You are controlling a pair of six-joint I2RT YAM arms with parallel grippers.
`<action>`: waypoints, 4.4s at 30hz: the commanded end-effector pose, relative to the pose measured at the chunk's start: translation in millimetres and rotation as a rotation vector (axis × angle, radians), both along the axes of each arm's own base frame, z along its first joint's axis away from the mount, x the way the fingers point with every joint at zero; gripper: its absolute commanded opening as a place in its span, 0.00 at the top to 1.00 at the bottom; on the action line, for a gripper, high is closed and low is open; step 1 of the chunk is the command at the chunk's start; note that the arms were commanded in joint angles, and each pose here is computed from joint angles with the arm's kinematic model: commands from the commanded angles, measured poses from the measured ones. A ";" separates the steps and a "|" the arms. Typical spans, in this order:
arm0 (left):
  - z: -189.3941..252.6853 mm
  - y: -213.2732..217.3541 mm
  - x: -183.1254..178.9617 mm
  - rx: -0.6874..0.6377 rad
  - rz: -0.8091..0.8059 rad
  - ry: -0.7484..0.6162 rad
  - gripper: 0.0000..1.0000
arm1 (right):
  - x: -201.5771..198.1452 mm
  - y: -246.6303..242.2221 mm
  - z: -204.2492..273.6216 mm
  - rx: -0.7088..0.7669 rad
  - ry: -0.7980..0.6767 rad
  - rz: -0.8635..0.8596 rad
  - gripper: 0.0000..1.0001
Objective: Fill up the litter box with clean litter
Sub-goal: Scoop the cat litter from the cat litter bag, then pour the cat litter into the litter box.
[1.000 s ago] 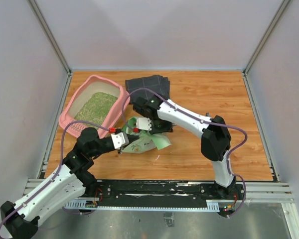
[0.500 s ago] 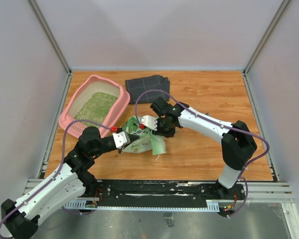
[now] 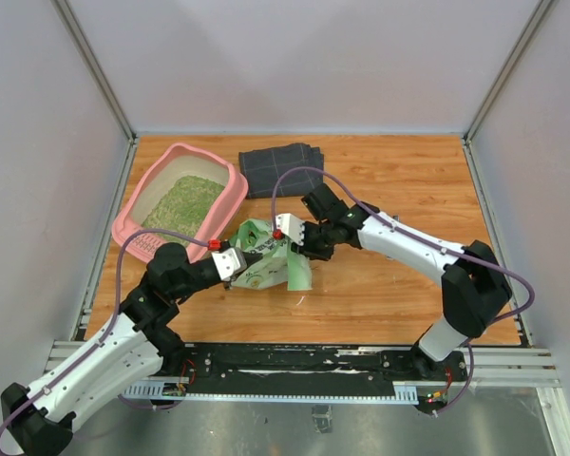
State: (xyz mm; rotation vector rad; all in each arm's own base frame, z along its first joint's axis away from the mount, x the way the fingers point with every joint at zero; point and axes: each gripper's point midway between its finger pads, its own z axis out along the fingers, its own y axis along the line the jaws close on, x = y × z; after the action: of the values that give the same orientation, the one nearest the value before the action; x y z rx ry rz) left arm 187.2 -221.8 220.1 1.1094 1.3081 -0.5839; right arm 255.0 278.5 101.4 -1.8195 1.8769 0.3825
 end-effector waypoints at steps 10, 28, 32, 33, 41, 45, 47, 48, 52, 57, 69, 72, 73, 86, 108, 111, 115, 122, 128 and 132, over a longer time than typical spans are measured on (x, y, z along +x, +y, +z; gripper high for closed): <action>27.2 6.5 11.9 -0.049 0.083 -0.048 1.00 | -0.4 -6.0 78.1 0.260 -0.118 -0.010 0.99; 53.1 18.5 19.2 -0.088 0.166 -0.090 1.00 | -17.6 -52.2 88.4 0.248 -0.101 -0.094 0.99; 54.5 18.1 19.3 -0.086 0.164 -0.089 1.00 | -21.5 -64.8 82.0 0.222 -0.120 -0.122 0.99; 54.5 18.2 18.8 -0.084 0.162 -0.089 1.00 | -23.0 -68.1 82.1 0.217 -0.127 -0.130 0.99; 59.0 15.7 14.1 -0.107 0.138 -0.093 1.00 | -32.8 -78.5 101.1 0.227 -0.174 -0.122 0.99; 61.2 15.9 12.9 -0.110 0.134 -0.099 1.00 | -38.4 -94.2 97.1 0.178 -0.188 -0.148 0.99; 62.1 16.3 12.5 -0.111 0.134 -0.101 1.00 | -40.9 -96.7 98.2 0.178 -0.197 -0.144 0.99; 62.6 16.1 12.5 -0.112 0.133 -0.102 1.00 | -41.8 -97.5 99.2 0.181 -0.200 -0.145 0.99; 65.2 15.8 12.9 -0.117 0.134 -0.103 1.00 | -46.8 -107.2 97.6 0.159 -0.207 -0.166 0.99; 64.4 17.5 16.1 -0.107 0.150 -0.107 1.00 | -56.0 -115.6 100.9 0.165 -0.202 -0.198 0.99; 72.8 19.4 20.0 -0.123 0.177 -0.105 1.00 | -68.9 -139.8 107.9 0.107 -0.206 -0.251 0.99; 74.6 20.5 20.3 -0.129 0.184 -0.105 1.00 | -70.8 -142.7 110.4 0.107 -0.208 -0.264 0.99; 74.6 20.7 20.4 -0.129 0.185 -0.105 1.00 | -70.7 -144.2 113.3 0.110 -0.218 -0.273 0.99; 75.7 21.6 16.7 -0.128 0.176 -0.100 1.00 | -65.8 -155.4 153.1 0.142 -0.305 -0.346 0.99; 89.5 24.7 -1.2 -0.219 0.135 -0.121 1.00 | 21.7 -76.0 183.2 0.249 -0.319 -0.297 0.99; 88.8 27.5 -0.7 -0.226 0.152 -0.117 1.00 | 39.3 -56.7 183.2 0.288 -0.317 -0.287 0.99; 90.1 31.9 2.1 -0.235 0.184 -0.112 0.86 | 66.2 -32.9 182.0 0.310 -0.308 -0.283 0.99; 88.7 31.1 1.7 -0.219 0.176 -0.116 0.91 | 99.9 0.8 182.9 0.333 -0.305 -0.256 0.99; 114.8 50.5 6.0 -0.280 0.291 -0.081 0.65 | 125.7 37.0 182.2 0.288 -0.326 -0.212 0.99; 144.5 89.5 8.2 -0.354 0.477 -0.076 0.43 | 140.5 65.2 188.3 0.212 -0.405 -0.164 0.99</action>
State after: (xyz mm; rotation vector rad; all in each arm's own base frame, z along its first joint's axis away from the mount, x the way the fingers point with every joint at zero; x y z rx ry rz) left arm 194.3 -172.1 323.3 0.7189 1.2829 -0.4713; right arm 391.5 313.3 268.5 -1.3922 1.7251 0.2247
